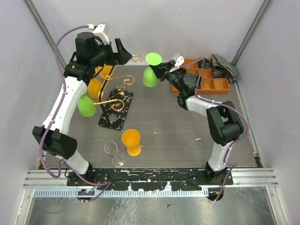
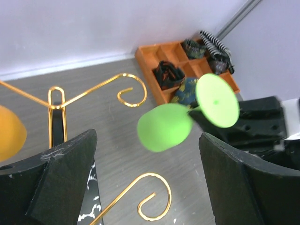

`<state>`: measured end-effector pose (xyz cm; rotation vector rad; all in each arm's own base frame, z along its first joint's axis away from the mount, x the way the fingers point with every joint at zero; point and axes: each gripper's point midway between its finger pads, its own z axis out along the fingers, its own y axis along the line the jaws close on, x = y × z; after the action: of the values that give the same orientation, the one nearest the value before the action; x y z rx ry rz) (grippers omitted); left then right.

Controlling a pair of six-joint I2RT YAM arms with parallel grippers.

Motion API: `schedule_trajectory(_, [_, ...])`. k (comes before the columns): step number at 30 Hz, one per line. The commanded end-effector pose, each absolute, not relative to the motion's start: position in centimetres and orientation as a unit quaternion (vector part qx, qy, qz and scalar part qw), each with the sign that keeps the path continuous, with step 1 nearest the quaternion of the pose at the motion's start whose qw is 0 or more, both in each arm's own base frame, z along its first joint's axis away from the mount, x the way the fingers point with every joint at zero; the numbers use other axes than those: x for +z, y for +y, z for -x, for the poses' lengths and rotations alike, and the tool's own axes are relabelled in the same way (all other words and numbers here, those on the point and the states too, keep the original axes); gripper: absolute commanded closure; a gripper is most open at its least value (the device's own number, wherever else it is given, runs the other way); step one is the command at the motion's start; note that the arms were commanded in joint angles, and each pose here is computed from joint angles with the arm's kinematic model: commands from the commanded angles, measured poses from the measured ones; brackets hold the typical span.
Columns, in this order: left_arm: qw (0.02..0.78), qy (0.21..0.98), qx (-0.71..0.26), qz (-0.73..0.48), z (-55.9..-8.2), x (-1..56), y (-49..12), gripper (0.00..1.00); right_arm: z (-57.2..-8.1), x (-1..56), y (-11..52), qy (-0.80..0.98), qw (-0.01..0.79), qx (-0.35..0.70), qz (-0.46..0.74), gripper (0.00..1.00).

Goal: Place the wine glass upside down on the wine glass rack

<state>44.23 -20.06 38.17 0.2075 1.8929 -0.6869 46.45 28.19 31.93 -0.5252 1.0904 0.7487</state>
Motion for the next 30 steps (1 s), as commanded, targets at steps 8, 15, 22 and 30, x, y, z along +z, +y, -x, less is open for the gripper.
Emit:
schedule_trajectory(8, [0.589,0.749,-0.291,-0.082,-44.4,41.0,-19.5,0.04,-46.3,34.6,33.4,0.410,0.768,0.394,0.295,0.99])
schedule_trajectory(15, [0.588,0.752,-0.284,-0.086,-44.5,41.1,-19.4,0.04,-47.4,33.9,35.2,0.411,0.758,0.408,0.300,0.99])
schedule_trajectory(22, [0.586,0.758,-0.273,-0.092,-44.6,41.0,-19.1,0.03,-48.4,32.6,36.4,0.421,0.749,0.415,0.300,0.99])
schedule_trajectory(30, [0.585,0.761,-0.261,-0.098,-44.7,40.8,-18.8,0.03,-49.1,31.9,37.1,0.417,0.760,0.410,0.285,0.99])
